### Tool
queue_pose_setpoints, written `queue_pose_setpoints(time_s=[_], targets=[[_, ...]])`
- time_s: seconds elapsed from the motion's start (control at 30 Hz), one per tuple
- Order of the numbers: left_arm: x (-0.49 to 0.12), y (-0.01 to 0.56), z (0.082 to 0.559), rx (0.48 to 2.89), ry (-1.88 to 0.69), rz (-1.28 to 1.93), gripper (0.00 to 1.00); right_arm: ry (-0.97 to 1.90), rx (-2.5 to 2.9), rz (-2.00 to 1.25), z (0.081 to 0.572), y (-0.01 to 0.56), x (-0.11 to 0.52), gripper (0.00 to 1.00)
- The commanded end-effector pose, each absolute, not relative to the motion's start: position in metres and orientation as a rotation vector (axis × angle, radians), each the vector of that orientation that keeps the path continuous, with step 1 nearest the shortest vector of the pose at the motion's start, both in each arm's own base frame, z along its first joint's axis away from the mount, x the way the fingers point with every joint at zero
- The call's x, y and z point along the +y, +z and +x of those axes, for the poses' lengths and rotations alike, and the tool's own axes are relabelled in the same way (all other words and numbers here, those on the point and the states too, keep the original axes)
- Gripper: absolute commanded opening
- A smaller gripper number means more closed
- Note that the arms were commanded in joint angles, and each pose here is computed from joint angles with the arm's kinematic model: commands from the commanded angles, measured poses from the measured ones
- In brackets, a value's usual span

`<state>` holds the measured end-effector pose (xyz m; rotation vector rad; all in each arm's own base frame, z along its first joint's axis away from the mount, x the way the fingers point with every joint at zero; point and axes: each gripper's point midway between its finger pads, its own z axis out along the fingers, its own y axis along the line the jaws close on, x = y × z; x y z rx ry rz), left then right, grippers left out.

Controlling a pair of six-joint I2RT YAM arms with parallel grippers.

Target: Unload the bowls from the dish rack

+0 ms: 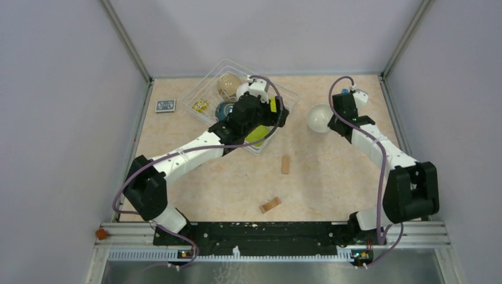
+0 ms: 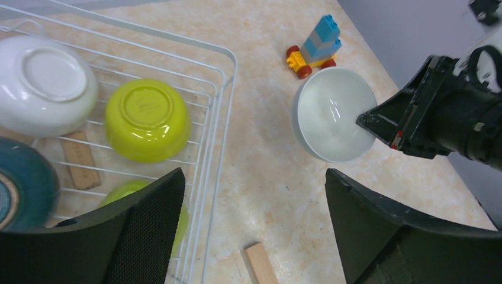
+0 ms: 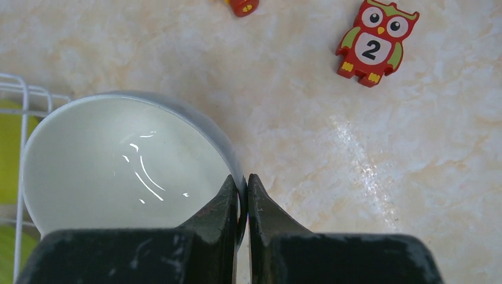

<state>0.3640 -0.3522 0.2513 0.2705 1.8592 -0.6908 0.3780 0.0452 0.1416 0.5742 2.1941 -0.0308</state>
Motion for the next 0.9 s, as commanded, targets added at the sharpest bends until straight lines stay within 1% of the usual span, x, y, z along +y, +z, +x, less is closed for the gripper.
queue_pose_setpoints(time_s=[0.0, 0.03, 0.23, 0.37, 0.47, 0.7, 0.8, 0.87], targets=[[-0.32, 0.277, 0.369, 1.83, -0.682, 0.2, 0.96, -0.042, 2.069, 0.745, 0.414, 0.163, 0.04, 0.0], [-0.31, 0.275, 0.372, 1.842, -0.658, 0.172, 0.98, -0.048, 2.066, 0.768, 0.42, 0.161, 0.039, 0.0], [-0.261, 0.267, 0.376, 1.88, -0.505, 0.053, 0.99, 0.003, 2.105, 0.859, 0.457, 0.145, 0.037, 0.0], [-0.24, 0.264, 0.367, 1.865, -0.458, 0.002, 0.99, 0.033, 2.095, 0.867, 0.479, 0.142, 0.039, 0.0], [-0.229, 0.261, 0.362, 1.859, -0.434, -0.024, 0.99, 0.018, 2.104, 0.879, 0.492, 0.13, 0.039, 0.0], [-0.206, 0.262, 0.354, 1.838, -0.365, -0.075, 0.99, 0.01, 2.157, 0.898, 0.513, 0.107, 0.043, 0.0], [-0.201, 0.261, 0.353, 1.829, -0.356, -0.089, 0.99, -0.012, 2.167, 0.897, 0.514, 0.099, 0.039, 0.06], [-0.2, 0.26, 0.353, 1.825, -0.353, -0.096, 0.99, -0.02, 2.178, 0.892, 0.514, 0.094, 0.037, 0.08]])
